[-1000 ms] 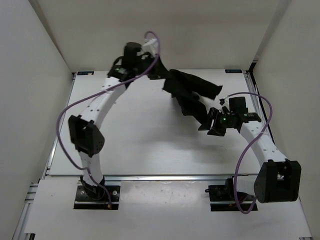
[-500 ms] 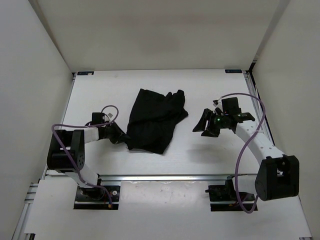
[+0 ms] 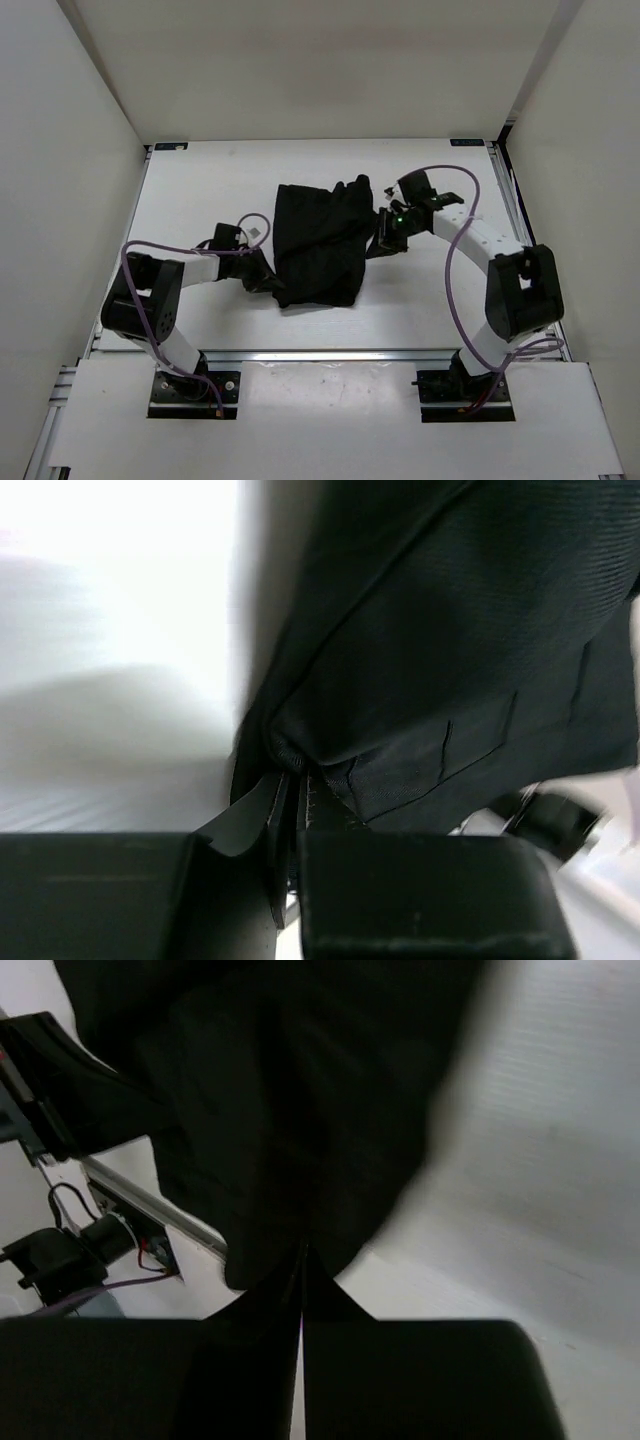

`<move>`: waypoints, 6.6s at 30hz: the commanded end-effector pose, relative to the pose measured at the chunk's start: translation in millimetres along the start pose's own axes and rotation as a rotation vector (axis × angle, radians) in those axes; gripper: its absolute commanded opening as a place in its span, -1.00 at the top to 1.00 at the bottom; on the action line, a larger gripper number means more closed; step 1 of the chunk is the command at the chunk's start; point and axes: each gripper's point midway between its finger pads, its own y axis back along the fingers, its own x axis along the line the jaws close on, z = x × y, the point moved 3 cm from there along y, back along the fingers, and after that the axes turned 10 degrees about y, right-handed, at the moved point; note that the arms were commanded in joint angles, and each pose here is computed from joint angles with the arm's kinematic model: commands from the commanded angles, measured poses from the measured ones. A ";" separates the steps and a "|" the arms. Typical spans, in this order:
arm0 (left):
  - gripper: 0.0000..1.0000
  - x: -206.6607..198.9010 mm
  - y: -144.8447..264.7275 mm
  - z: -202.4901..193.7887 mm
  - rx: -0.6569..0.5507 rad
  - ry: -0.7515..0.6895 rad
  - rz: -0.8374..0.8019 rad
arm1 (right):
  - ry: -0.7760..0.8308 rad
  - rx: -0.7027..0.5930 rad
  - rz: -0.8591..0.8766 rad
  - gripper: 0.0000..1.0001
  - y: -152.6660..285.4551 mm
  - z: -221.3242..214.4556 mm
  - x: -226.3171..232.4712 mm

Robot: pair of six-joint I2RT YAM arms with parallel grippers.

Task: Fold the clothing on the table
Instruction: Flatten the skirt out

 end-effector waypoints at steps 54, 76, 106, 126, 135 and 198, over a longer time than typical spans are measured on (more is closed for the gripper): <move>1.00 -121.6 47.7 119.7 -0.141 0.053 -0.374 | 0.511 0.266 -0.902 1.00 -19.8 -106.6 -78.2; 1.00 -8.3 50.6 64.5 -0.201 0.158 -0.102 | 0.278 0.093 -0.451 0.64 11.2 -70.9 -49.7; 1.00 43.4 45.5 -26.7 -0.054 0.103 0.084 | -0.029 -0.082 0.030 0.14 -39.7 2.3 -78.7; 1.00 40.8 54.3 -6.7 -0.128 0.139 -0.014 | -0.075 -0.097 -0.047 0.99 -11.4 -32.5 -75.4; 1.00 27.8 49.6 15.4 -0.162 0.114 -0.038 | -0.068 -0.276 -0.297 1.00 74.0 -29.8 -81.0; 1.00 -88.0 102.6 -59.2 0.247 -0.168 -0.696 | 0.169 -0.210 -0.039 0.99 118.6 -56.9 44.6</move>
